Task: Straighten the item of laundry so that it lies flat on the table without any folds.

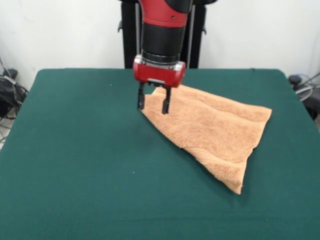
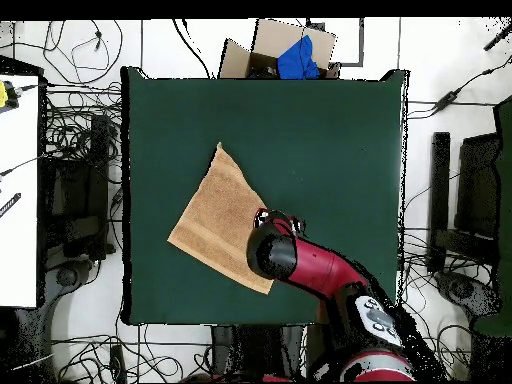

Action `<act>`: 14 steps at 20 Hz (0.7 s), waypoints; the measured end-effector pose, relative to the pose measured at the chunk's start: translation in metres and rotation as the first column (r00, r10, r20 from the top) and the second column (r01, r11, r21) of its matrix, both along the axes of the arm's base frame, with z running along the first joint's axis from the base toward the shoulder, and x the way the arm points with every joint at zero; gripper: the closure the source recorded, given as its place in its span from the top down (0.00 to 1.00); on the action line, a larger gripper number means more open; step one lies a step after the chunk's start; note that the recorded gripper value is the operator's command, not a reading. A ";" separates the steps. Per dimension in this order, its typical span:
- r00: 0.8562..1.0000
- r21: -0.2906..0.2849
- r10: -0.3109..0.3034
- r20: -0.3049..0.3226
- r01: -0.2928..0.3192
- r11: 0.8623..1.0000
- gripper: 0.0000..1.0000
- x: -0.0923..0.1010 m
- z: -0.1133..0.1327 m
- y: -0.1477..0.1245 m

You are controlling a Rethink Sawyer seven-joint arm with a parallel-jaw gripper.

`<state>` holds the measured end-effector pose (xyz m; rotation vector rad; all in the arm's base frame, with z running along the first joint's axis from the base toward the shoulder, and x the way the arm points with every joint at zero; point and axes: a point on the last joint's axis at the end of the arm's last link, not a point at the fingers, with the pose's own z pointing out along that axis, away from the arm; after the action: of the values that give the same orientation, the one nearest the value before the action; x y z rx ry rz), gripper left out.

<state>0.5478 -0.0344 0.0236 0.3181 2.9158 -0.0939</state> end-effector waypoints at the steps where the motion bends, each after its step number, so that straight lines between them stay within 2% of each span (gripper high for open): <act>1: 1.000 -0.003 -0.002 0.003 0.002 1.000 1.00 -0.002 -0.002 -0.004; 7: 0.999 -0.016 -0.035 0.026 0.036 0.999 1.00 -0.007 -0.011 -0.029; 14: 0.998 -0.016 -0.057 0.036 0.058 0.998 1.00 -0.008 -0.016 -0.040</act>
<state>0.5396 -0.0743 0.0077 0.3968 2.8700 -0.1207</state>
